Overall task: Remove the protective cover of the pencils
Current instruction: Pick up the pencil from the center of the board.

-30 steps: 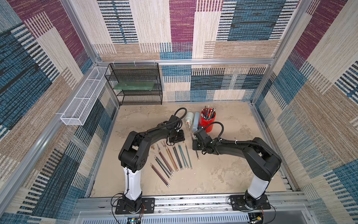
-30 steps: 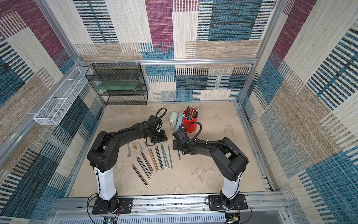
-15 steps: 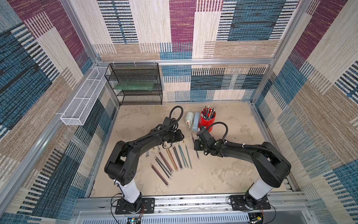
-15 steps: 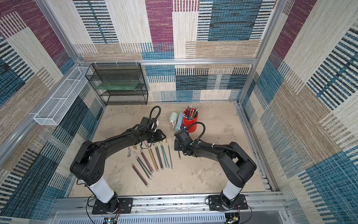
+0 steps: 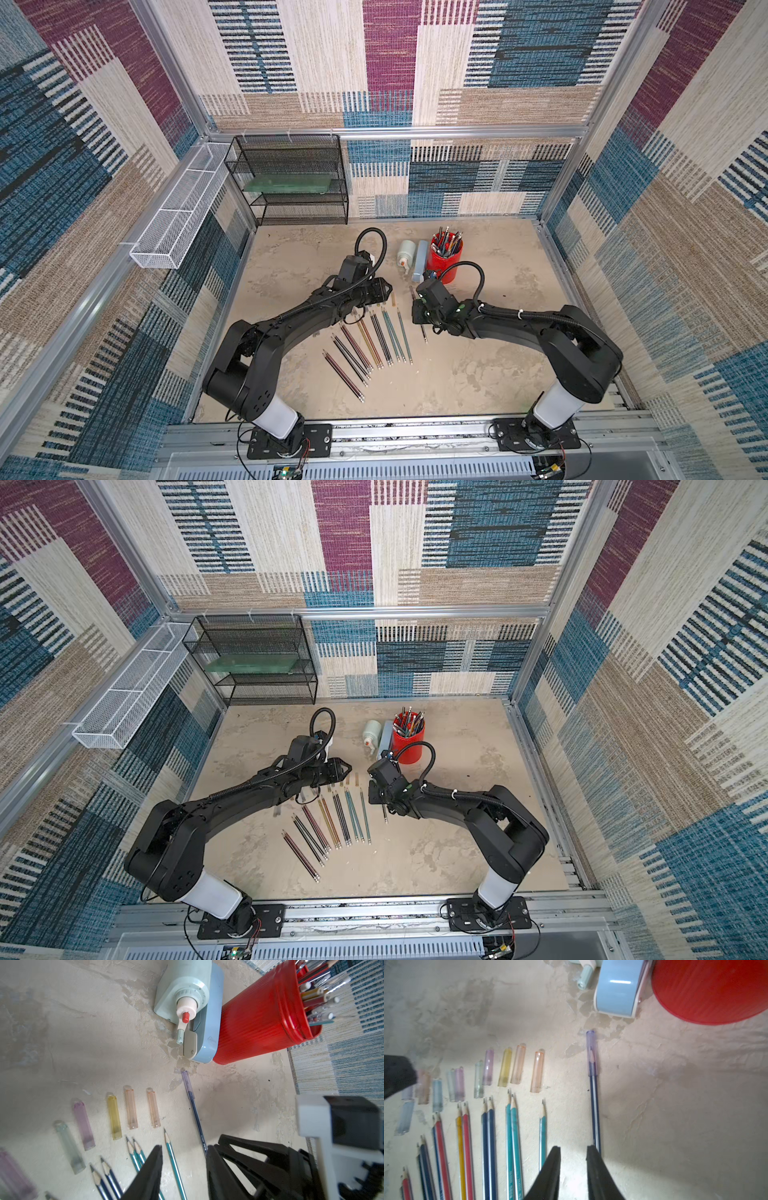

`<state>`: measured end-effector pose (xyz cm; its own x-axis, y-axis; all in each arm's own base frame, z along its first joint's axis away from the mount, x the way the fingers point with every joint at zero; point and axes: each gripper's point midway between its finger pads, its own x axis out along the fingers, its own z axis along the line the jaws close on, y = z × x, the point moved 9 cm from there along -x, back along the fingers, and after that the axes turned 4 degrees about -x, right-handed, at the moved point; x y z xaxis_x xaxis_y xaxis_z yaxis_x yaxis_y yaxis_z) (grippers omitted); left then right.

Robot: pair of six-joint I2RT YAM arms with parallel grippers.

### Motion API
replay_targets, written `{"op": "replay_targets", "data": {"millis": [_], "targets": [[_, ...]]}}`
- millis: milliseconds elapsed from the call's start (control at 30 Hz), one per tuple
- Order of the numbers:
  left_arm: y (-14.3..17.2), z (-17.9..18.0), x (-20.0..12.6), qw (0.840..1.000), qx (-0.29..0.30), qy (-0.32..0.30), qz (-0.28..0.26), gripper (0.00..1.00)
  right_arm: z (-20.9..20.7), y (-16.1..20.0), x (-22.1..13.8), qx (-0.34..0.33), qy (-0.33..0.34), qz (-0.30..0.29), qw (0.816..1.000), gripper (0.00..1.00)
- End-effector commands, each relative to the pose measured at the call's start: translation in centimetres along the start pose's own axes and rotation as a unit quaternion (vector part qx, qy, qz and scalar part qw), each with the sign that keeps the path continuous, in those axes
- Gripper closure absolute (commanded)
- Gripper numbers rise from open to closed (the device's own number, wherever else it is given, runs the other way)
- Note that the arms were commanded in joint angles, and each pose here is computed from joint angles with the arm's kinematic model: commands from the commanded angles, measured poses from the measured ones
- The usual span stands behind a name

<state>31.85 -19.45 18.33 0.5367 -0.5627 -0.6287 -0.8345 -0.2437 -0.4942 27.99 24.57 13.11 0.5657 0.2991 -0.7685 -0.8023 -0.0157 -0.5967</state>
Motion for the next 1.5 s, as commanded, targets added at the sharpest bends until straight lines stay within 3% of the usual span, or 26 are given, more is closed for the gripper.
{"op": "replay_targets", "data": {"millis": [0,567,1000,1233,1467], "targets": [[-0.4,-0.3,0.0,1.000,-0.001,0.011,-0.014,0.62,-0.7,0.2,0.8,-0.008,0.056,0.015,0.998,0.71],[-0.4,0.2,0.0,1.000,-0.011,0.009,-0.016,0.62,-1.1,1.5,3.4,-0.038,0.094,0.064,0.993,0.77],[-0.3,0.2,-1.1,0.999,-0.015,0.030,-0.042,0.64,-0.7,1.4,3.3,-0.036,0.084,0.055,0.994,0.94],[0.1,-0.2,-2.6,0.995,-0.010,0.069,-0.073,0.63,0.7,0.4,0.6,-0.030,0.024,0.008,0.999,0.99],[0.7,-0.7,-2.9,0.989,-0.018,0.126,-0.074,0.63,1.9,0.2,-2.5,-0.016,-0.091,-0.041,0.995,1.00]]}}
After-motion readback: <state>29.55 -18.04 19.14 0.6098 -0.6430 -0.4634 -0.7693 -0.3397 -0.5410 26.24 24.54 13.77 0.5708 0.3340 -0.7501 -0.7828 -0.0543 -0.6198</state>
